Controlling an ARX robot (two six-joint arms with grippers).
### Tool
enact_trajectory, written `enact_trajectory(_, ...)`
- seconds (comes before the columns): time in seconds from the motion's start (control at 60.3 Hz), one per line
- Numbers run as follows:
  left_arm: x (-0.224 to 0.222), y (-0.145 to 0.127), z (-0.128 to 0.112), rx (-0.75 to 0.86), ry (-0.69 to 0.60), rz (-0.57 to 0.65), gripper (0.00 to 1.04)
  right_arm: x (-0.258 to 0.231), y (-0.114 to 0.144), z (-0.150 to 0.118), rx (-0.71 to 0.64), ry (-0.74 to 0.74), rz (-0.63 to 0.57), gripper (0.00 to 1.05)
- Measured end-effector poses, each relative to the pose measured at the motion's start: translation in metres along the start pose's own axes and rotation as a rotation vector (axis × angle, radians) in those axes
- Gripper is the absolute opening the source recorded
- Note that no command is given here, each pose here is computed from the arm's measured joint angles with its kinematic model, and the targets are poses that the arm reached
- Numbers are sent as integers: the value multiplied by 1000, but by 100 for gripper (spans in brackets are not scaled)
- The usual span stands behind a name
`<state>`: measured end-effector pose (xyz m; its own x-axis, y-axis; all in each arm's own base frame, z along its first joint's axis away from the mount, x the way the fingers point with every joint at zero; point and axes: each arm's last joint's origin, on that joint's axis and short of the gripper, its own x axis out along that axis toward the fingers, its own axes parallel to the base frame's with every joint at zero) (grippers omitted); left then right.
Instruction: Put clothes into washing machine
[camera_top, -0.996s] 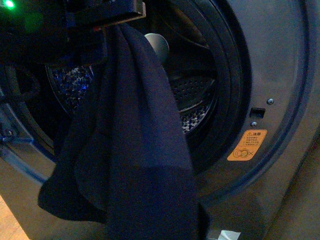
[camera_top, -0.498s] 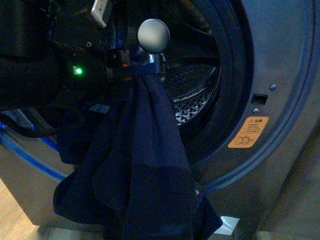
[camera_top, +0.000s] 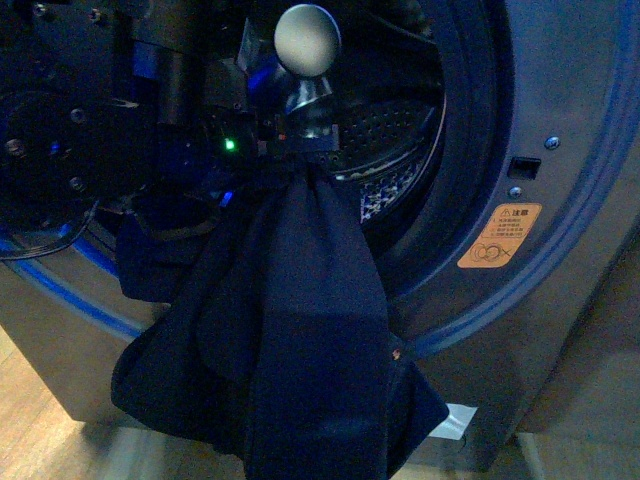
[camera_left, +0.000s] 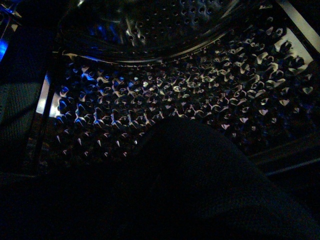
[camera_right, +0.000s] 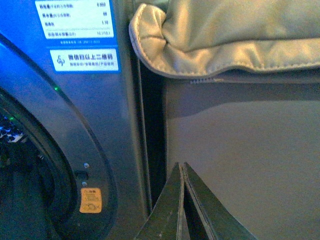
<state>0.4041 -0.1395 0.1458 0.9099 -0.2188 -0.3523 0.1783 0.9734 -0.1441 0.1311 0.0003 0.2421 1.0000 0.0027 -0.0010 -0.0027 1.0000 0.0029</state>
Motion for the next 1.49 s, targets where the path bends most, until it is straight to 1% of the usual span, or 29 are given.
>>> enact_trajectory(0.149,31,6,8,12,10,78,7,-6,0,-19,0,3,0,2)
enact_trajectory(0.431,82,12,28,66,-3,178,7,-13,0,-42,0,6,0,2)
enact_trajectory(0.597,111,17,44,94,-26,240,7,-16,0,-50,0,0,0,2)
enact_trajectory(0.714,134,26,62,117,-85,328,7,-19,0,-56,0,-3,0,2)
enact_trajectory(0.863,146,34,82,132,-138,378,7,-21,0,-60,0,-3,0,2)
enact_trajectory(0.962,150,39,100,128,-170,403,7,-23,0,-63,0,-2,0,2)
enact_trajectory(1.062,152,40,113,131,-193,421,7,-29,0,-68,0,28,0,2)
enact_trajectory(1.112,154,40,120,132,-204,431,7,-32,0,-70,0,18,0,2)
enact_trajectory(1.195,155,39,126,135,-212,440,7,-34,0,-70,0,-7,0,2)
enact_trajectory(1.278,157,38,126,148,-215,447,7,-33,0,-77,0,0,0,2)
enact_trajectory(1.361,160,38,124,169,-228,472,7,-33,0,-77,0,0,0,2)
enact_trajectory(1.494,157,35,133,169,-295,515,7,-33,0,-77,0,-2,0,2)
